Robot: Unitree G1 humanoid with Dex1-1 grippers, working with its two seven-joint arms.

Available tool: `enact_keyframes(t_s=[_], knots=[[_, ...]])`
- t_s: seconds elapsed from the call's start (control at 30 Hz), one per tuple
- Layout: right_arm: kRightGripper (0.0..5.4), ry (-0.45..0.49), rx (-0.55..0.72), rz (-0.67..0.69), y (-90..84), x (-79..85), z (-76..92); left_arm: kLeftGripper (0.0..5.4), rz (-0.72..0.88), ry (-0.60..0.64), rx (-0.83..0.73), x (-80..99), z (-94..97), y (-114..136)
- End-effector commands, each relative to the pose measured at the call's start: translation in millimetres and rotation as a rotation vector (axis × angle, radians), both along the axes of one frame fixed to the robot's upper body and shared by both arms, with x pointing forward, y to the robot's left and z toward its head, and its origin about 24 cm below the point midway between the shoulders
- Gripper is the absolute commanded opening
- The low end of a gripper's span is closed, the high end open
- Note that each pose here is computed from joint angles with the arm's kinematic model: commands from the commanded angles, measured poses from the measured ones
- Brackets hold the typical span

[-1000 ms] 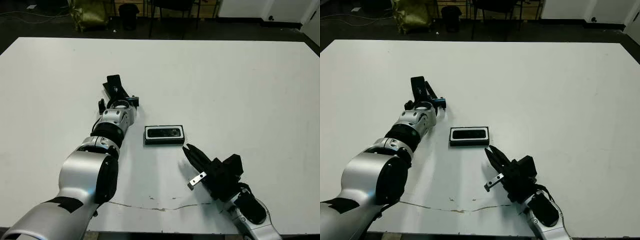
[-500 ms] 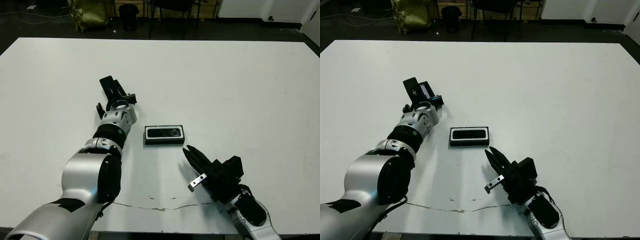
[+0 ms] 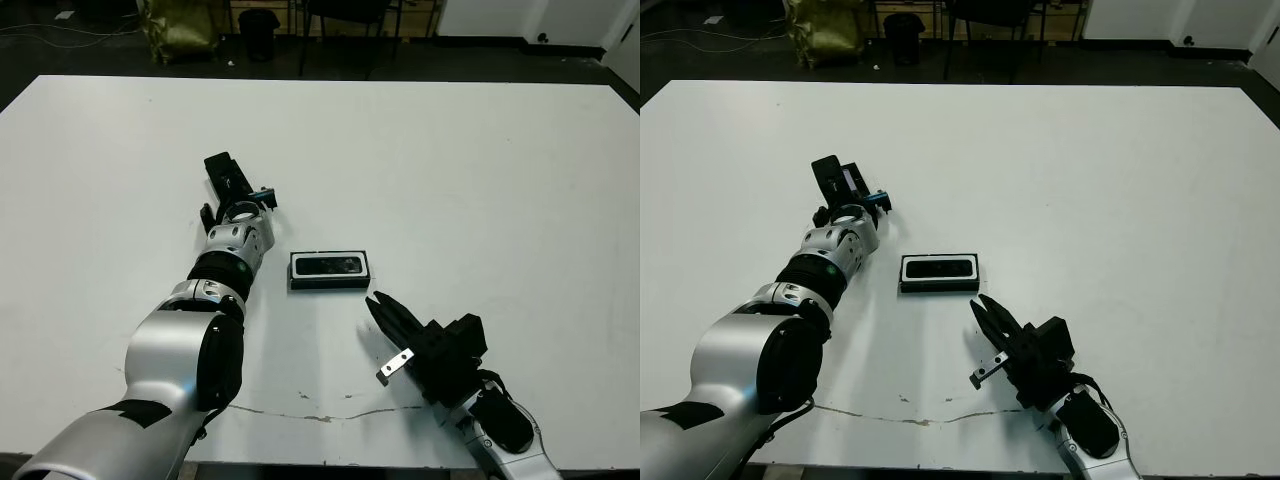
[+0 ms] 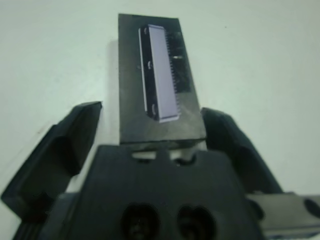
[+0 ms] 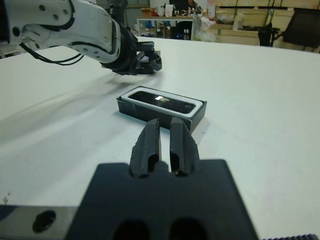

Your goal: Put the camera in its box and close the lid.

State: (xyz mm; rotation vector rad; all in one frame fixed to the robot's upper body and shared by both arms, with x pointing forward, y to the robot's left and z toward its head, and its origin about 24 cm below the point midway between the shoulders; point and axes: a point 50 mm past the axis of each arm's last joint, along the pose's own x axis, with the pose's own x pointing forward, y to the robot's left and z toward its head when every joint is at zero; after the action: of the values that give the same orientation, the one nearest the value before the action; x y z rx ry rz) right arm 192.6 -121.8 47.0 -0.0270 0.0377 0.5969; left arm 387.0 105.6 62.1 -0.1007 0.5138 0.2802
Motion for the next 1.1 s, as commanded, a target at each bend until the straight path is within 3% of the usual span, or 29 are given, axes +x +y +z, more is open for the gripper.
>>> enact_keyframes(t_s=[0.03, 0.3, 0.4, 0.63, 0.73, 0.97, 1.03, 1.1], knots=[[0.00, 0.050, -0.003, -0.018, -1.9, -2.1, -4.9, 4.41, -0.029, 0.074, 0.066, -9.3, -19.2, 3], [0.00, 0.040, -0.010, -0.013, -1.5, -1.9, -4.1, 2.51, -0.044, 0.071, 0.104, -12.5, -25.6, 6], [0.00, 0.068, -0.002, -0.023, -1.2, -2.8, -3.6, 2.28, -0.059, 0.078, 0.124, -12.5, -26.4, 8], [0.00, 0.087, -0.012, -0.030, -0.6, -3.0, -3.5, 2.47, -0.059, 0.083, 0.116, -11.3, -25.6, 13], [0.00, 0.089, -0.011, -0.036, 0.1, -3.1, -3.3, 2.30, -0.088, 0.091, 0.152, -10.5, -24.5, 15], [0.00, 0.050, 0.005, -0.010, 1.2, -1.9, -4.5, 3.71, -0.105, 0.087, 0.185, -9.2, -22.9, 21], [0.00, 0.065, -0.018, -0.022, 1.3, -3.0, -4.4, 3.58, -0.105, 0.063, 0.185, -8.3, -21.6, 24], [0.00, 0.047, -0.034, -0.022, 1.2, -3.6, -4.2, 3.11, -0.120, 0.032, 0.200, -5.9, -17.5, 31]])
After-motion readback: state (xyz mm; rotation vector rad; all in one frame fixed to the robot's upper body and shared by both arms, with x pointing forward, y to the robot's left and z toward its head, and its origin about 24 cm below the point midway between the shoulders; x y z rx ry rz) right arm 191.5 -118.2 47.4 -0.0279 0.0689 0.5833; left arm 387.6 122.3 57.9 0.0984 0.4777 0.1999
